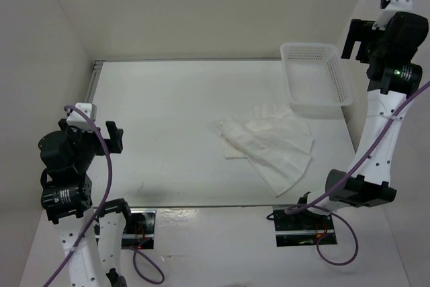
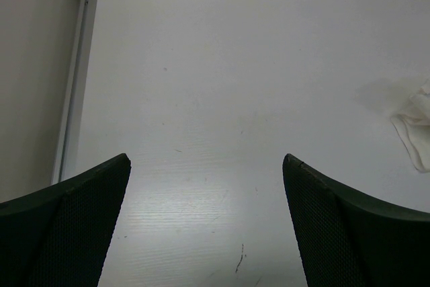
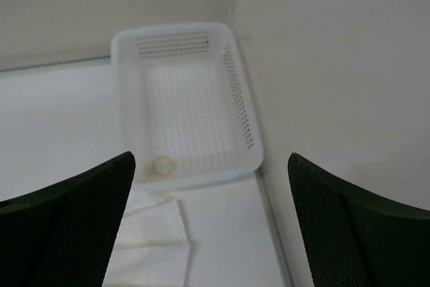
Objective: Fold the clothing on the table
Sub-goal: Flatten the skirt out
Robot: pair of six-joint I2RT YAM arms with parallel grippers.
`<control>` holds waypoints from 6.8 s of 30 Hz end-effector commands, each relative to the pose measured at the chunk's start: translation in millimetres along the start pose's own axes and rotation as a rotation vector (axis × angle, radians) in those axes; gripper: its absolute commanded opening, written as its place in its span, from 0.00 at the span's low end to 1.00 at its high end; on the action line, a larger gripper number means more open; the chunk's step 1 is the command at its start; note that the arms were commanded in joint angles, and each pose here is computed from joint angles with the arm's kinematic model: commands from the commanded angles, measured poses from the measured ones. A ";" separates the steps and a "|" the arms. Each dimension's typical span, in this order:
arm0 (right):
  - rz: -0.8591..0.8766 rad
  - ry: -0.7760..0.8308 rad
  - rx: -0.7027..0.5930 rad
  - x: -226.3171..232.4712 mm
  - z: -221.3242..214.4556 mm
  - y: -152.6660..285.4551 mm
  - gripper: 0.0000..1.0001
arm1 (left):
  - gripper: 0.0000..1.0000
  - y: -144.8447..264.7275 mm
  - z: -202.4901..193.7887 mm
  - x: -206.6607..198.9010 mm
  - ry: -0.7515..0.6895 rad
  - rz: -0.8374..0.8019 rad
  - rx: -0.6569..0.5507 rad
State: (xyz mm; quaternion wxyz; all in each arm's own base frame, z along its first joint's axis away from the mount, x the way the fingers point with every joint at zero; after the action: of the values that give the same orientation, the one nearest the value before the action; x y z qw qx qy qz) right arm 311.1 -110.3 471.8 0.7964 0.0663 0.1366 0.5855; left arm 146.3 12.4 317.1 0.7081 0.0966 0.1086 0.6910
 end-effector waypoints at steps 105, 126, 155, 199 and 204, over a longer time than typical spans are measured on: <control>0.821 0.463 0.533 230.9 -207.2 53.4 0.93 | 1.00 -38.4 -6.8 15.2 0.057 0.063 0.088; 0.888 0.856 0.464 344.3 -283.5 61.2 0.94 | 1.00 -42.6 -8.5 19.3 0.067 0.081 0.117; 0.742 0.780 0.514 358.5 -311.1 4.6 0.00 | 1.00 -42.9 -8.2 16.6 0.059 0.053 0.115; 1.371 0.377 -0.022 394.5 -46.6 113.3 0.00 | 0.99 -120.7 -82.4 -26.2 -0.005 -0.575 0.103; 1.403 0.371 -0.033 391.3 -42.2 120.6 0.00 | 0.99 -119.2 -89.7 -23.7 -0.189 -0.624 0.080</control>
State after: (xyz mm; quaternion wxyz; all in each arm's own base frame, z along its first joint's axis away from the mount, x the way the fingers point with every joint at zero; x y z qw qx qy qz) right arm 316.8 304.4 357.4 0.2122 0.0657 0.2410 0.9448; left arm 230.6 -15.7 189.0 0.8547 0.1183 0.2001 0.4641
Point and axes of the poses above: each gripper's point midway between its finger pads, its own y axis back along the fingers, its own x axis along the line the jaws close on, z = x × y, the point moved 6 cm from there along y, back along the fingers, and after that the axes turned 1 degree about y, right-handed, at the moved point
